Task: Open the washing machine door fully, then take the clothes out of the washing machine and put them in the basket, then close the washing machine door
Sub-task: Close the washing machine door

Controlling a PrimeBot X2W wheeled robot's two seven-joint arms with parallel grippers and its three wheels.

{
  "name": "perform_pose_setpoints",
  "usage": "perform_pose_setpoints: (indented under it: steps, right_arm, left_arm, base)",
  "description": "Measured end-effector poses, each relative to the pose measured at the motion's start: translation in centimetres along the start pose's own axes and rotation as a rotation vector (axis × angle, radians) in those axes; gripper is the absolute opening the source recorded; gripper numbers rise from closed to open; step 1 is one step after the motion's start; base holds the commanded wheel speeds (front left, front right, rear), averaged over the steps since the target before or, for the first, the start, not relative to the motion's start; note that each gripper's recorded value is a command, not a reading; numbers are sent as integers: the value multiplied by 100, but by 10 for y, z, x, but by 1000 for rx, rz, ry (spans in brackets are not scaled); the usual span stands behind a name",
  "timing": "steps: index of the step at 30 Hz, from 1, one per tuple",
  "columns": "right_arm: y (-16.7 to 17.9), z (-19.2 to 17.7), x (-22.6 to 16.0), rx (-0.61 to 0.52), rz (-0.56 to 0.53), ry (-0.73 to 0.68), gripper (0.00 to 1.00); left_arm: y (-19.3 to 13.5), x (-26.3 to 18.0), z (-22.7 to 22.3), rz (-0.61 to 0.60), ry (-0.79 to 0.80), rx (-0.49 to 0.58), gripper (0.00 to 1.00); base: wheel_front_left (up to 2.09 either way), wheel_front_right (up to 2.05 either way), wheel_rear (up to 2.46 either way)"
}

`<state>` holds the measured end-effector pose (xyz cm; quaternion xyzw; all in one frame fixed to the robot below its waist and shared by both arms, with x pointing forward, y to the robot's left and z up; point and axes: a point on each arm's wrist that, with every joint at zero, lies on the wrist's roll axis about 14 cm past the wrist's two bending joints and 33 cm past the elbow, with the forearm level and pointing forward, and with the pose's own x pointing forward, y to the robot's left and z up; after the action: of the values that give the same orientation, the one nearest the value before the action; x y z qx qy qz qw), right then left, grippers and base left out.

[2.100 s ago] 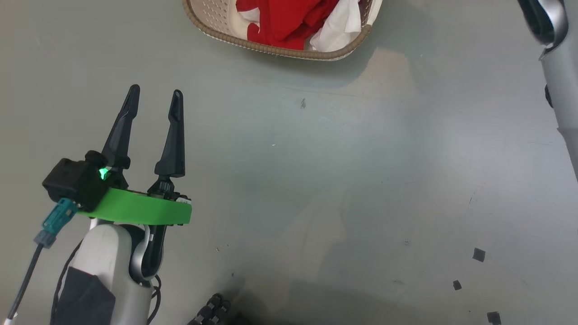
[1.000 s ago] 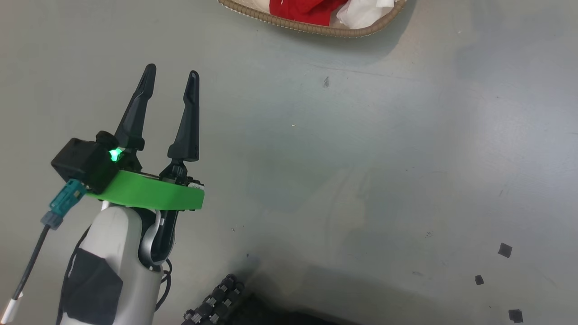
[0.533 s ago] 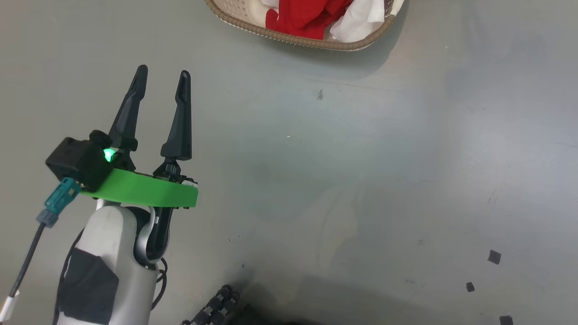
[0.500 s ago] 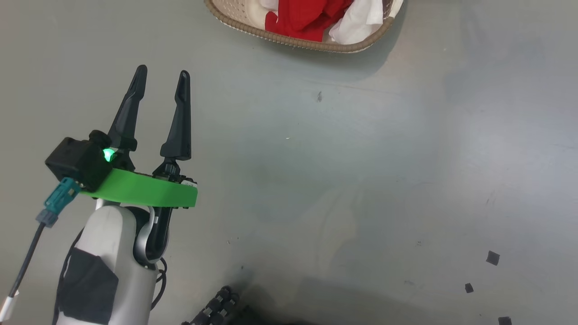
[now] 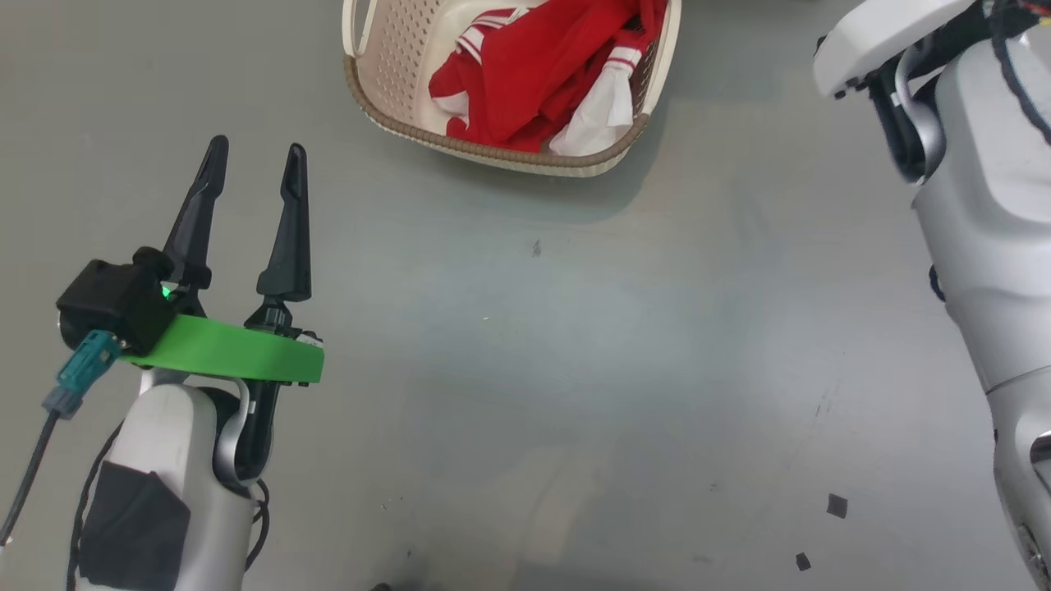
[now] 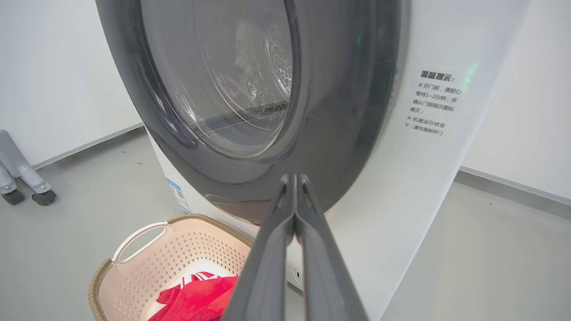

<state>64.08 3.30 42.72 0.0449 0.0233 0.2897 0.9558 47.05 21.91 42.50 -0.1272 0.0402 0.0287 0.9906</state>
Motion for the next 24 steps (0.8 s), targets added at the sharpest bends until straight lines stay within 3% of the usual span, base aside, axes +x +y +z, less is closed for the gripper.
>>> perform_pose_setpoints:
  steps: [5,10,24]
  right_arm:
    - [6,17,-25,49,-25,-20,0]
    - [-11,50,-54,94,-106,-93,0]
    - [-34,78,-160,154,-302,-153,0]
  left_arm:
    - [-6,-9,6,-23,-5,9,100]
    - [-16,-16,14,-46,-20,-4,100]
    - [-41,-47,32,-112,-52,-17,100]
  base:
    - [0,0,0]
    - [0,0,0]
    - [0,0,0]
